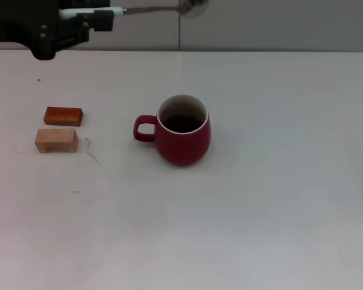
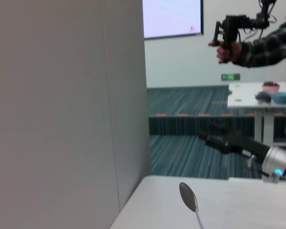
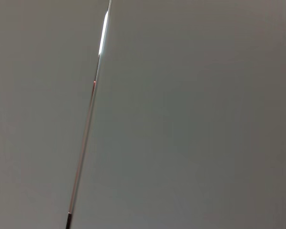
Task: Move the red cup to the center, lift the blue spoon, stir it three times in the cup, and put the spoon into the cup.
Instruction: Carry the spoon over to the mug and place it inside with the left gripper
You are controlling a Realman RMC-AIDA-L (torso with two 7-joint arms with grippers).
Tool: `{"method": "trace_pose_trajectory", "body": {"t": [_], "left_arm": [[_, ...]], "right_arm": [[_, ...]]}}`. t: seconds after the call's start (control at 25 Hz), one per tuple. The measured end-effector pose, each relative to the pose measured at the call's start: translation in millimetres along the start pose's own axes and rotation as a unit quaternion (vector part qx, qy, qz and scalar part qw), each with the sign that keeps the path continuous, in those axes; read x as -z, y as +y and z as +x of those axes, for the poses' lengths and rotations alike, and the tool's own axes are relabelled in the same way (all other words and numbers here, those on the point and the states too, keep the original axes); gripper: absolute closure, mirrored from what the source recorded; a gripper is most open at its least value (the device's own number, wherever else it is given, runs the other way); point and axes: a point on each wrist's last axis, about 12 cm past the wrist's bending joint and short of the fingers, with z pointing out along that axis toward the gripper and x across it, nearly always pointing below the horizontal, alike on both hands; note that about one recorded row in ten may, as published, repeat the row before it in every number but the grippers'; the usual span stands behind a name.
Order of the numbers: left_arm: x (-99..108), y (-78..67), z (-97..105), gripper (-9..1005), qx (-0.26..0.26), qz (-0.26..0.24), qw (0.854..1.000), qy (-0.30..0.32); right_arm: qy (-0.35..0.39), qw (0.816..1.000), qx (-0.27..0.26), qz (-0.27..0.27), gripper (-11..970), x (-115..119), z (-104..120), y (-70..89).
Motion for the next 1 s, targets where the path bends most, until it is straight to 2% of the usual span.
{"method": "trace_pose_trajectory", "body": {"t": [0.2,0.36,0.4,0.48,0.56,0.68,0.92,1.0], "left_arm": [[-14.9,-0.3,-12.2,859,-0.034,0.005,0.997,0.072],[-32.6,-2.8,-27.6,859,-0.08,-0.001,0.987,0.141],[-32.6,-2.8,-27.6,859,-0.08,-0.001,0.987,0.141],[-45.0,-4.0,-38.2,859,-0.11,0.002,0.977,0.183],[-48.2,-4.6,-40.1,859,-0.116,0.005,0.974,0.192],[-64.5,-9.2,-50.3,859,-0.16,0.016,0.957,0.242],[-80.0,-13.3,-56.6,859,-0.19,0.018,0.941,0.278],[-88.8,-14.2,-58.8,858,-0.202,0.02,0.932,0.301]], "right_arm": [[0.001,1.0,0.0,0.001,277,1.1,0.4,-0.3],[0.002,1.0,0.0,0.001,277,1.8,0.7,-0.7],[0.002,1.0,0.0,0.001,277,2.0,0.7,-0.8],[0.003,1.0,0.001,0.001,277,2.5,0.9,-1.1],[0.003,1.0,0.0,0.002,277,3.0,1.1,-1.2],[0.005,1.0,-0.003,0.003,277,4.3,1.6,-0.7],[0.008,1.0,-0.003,0.003,277,4.8,2.2,-1.0],[0.006,1.0,-0.003,0.003,277,4.9,1.8,-1.1]]}}
